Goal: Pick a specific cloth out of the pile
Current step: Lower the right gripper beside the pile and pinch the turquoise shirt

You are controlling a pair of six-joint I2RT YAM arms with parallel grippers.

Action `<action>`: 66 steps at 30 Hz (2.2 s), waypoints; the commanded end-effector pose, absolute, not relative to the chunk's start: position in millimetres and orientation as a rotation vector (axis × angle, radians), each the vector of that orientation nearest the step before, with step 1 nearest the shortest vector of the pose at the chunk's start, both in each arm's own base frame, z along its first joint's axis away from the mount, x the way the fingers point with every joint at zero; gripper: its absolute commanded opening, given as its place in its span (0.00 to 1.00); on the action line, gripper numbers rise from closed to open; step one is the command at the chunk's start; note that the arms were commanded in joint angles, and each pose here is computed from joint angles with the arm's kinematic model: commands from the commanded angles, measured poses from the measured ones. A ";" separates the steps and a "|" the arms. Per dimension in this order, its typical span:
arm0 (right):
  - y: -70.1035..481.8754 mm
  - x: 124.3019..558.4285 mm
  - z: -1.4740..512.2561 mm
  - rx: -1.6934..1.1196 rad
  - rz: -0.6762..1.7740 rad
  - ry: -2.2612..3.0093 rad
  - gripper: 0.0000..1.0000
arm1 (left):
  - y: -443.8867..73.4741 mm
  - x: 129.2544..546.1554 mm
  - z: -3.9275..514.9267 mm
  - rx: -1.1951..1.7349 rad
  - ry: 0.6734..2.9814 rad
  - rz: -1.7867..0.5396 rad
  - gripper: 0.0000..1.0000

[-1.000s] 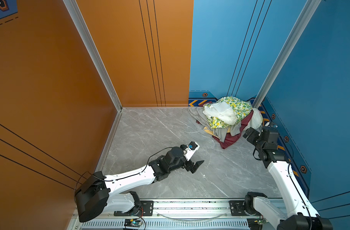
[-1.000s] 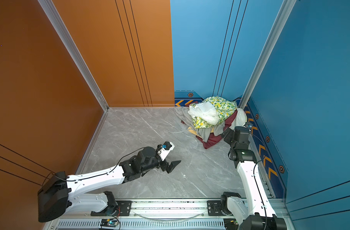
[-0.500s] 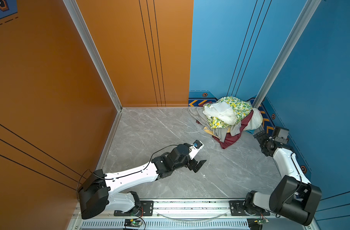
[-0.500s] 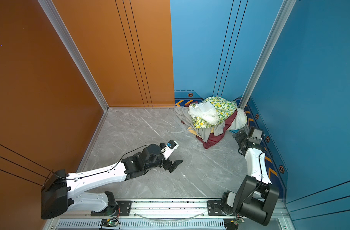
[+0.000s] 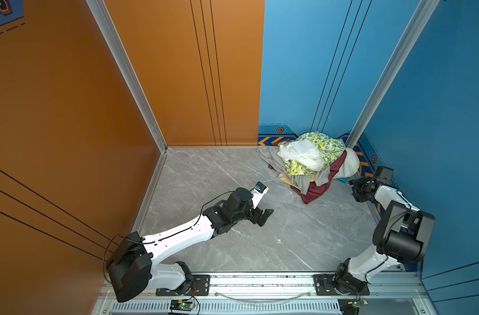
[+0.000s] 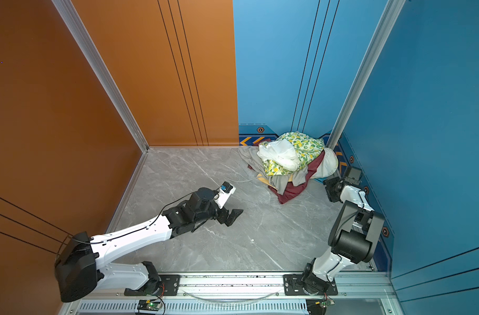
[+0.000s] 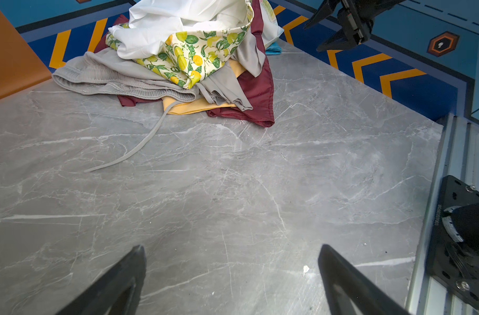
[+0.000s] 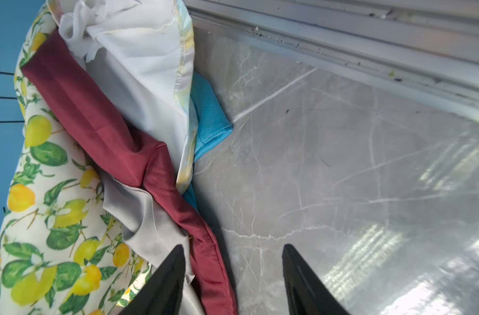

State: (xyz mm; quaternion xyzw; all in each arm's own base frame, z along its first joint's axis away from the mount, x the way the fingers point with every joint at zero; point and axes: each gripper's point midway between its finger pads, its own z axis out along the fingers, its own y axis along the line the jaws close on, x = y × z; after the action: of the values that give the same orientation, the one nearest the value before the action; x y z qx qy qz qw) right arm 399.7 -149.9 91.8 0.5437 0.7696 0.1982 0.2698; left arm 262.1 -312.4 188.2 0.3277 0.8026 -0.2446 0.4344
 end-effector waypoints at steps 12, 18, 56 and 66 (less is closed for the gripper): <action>-159.1 462.3 63.8 1.517 0.614 1.994 0.44 | -320.0 259.7 206.0 0.880 1.903 -0.761 0.96; -165.0 473.4 58.4 1.533 0.619 1.958 0.42 | -315.8 257.1 211.8 0.883 1.816 -0.761 0.95; -173.3 476.9 5.6 1.744 0.690 1.813 0.32 | -307.4 265.2 211.4 0.858 1.813 -0.690 0.95; -171.6 483.6 1.2 1.756 0.719 1.795 0.11 | -305.4 266.4 212.7 0.850 1.811 -0.676 0.95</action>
State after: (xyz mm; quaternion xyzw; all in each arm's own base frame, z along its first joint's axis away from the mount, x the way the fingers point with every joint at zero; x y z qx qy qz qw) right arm 493.2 -176.5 25.1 0.6331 0.6601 0.2784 0.2933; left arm 265.1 -311.9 209.6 0.3493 0.7515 -0.2913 0.4780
